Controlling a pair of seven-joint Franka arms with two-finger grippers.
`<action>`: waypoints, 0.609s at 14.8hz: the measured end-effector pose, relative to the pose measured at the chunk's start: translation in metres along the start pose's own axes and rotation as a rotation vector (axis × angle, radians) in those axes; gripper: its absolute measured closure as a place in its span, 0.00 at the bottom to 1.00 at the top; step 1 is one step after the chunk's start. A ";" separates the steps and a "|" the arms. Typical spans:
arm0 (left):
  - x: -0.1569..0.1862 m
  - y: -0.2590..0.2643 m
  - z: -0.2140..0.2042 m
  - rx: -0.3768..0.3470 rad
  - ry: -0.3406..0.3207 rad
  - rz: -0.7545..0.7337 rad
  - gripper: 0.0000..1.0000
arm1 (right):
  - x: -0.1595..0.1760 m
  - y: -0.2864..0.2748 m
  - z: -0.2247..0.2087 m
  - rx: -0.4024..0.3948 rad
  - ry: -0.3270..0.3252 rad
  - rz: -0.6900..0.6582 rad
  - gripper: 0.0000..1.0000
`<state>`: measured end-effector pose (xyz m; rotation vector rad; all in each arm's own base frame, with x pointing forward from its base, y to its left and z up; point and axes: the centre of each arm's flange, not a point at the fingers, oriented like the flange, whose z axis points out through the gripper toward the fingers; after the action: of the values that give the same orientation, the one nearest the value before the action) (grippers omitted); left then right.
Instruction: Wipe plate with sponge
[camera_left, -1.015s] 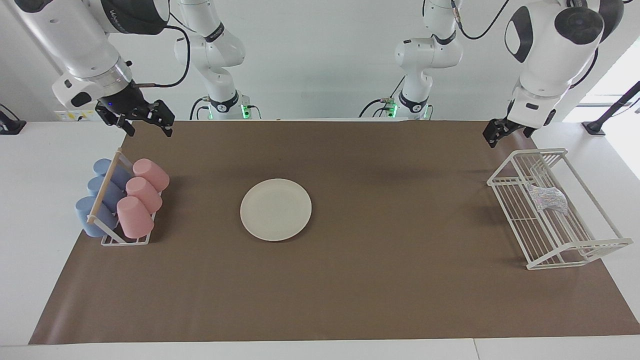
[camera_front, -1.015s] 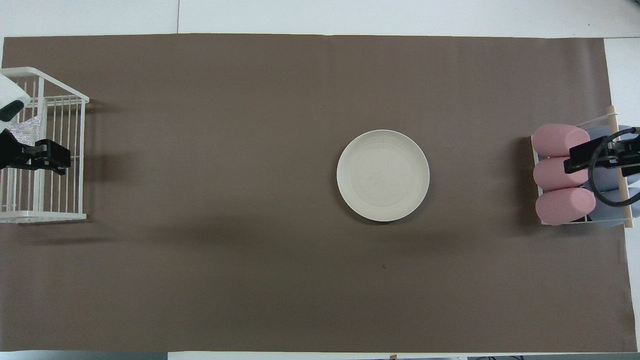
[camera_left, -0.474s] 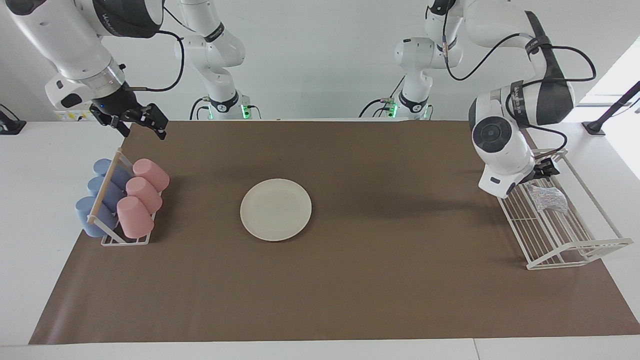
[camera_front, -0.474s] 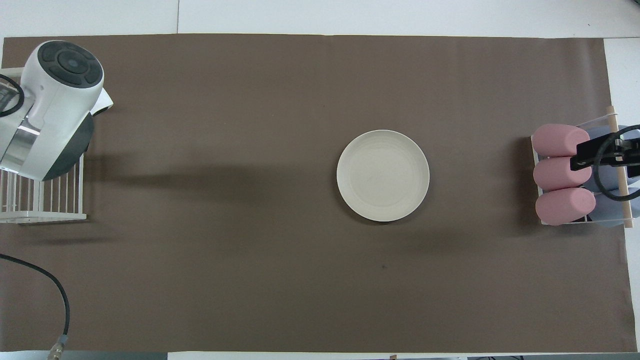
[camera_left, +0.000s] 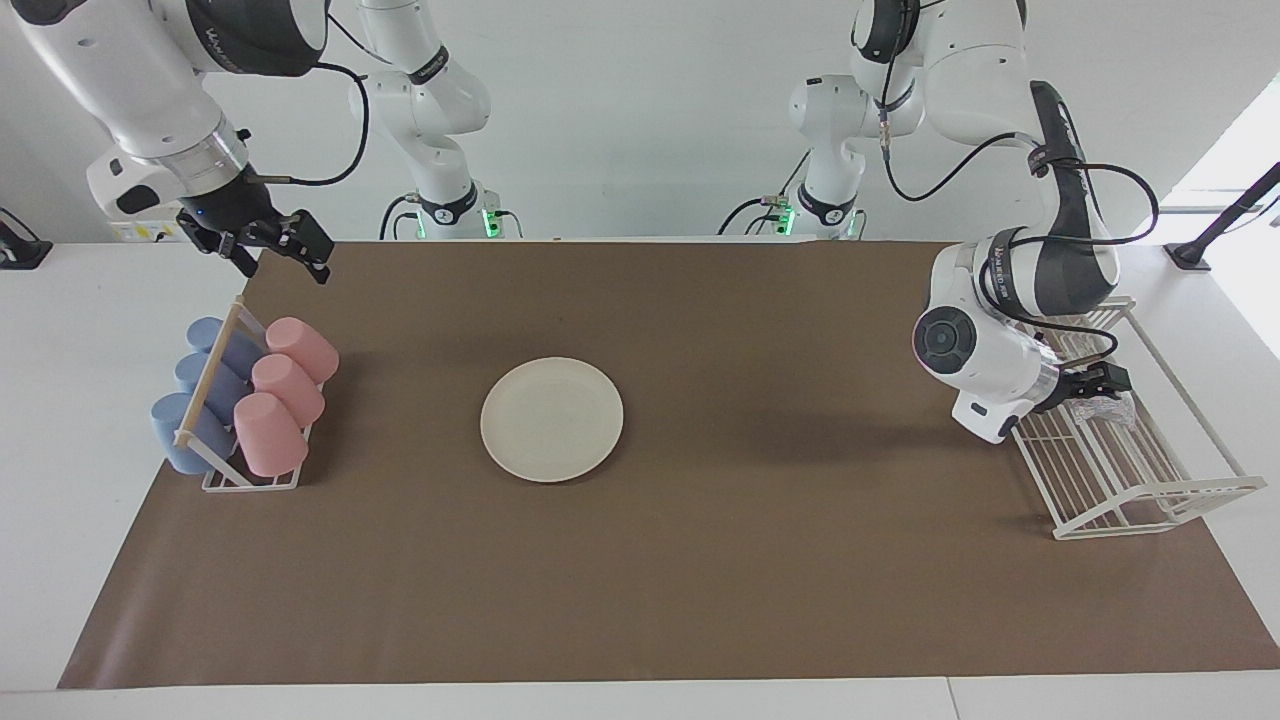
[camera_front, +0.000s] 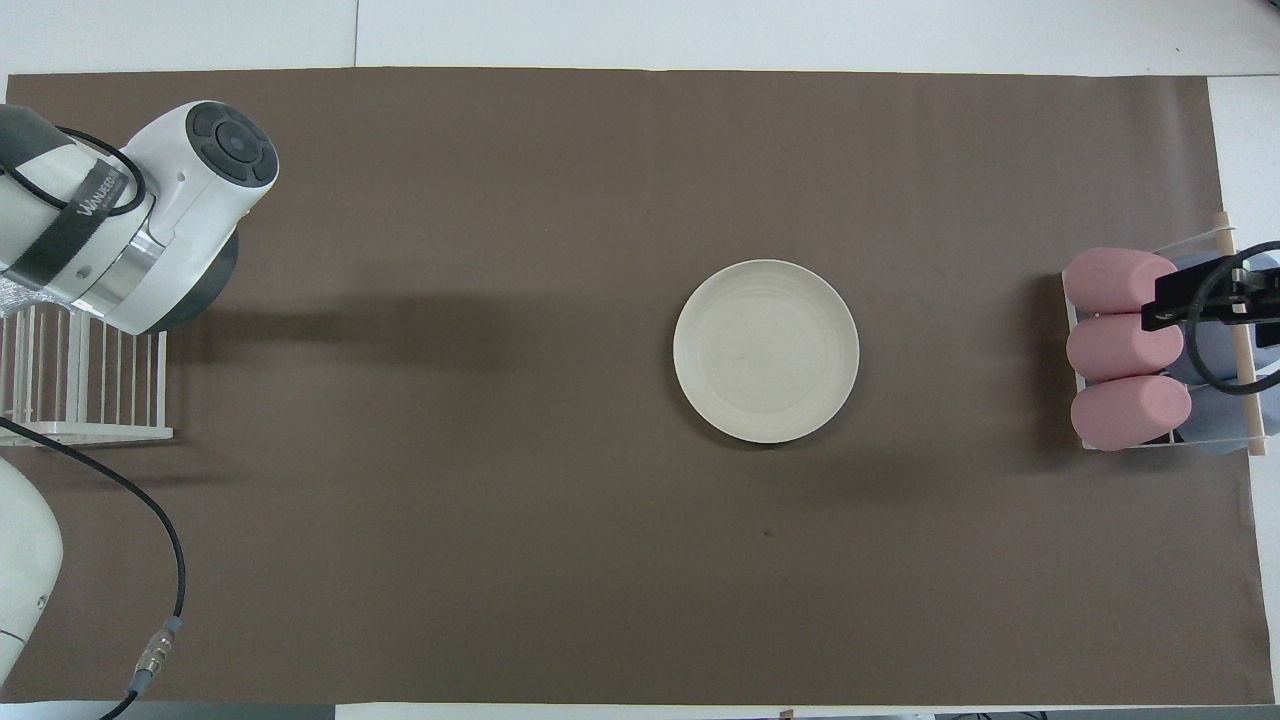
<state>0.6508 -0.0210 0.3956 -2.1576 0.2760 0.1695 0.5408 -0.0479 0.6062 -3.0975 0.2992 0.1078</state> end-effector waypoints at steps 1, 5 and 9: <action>0.001 -0.003 -0.002 0.000 0.005 -0.006 0.00 | 0.000 -0.001 0.000 0.000 0.002 0.020 0.00; 0.002 -0.005 -0.003 0.000 0.008 -0.010 0.07 | -0.003 -0.023 -0.001 -0.001 0.009 0.227 0.00; 0.004 0.000 0.001 0.000 0.001 -0.003 0.37 | -0.009 -0.053 -0.002 0.001 0.011 0.349 0.00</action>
<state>0.6547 -0.0203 0.3940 -2.1580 0.2736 0.1662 0.5419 0.0058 0.6104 -3.0112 0.8364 0.0965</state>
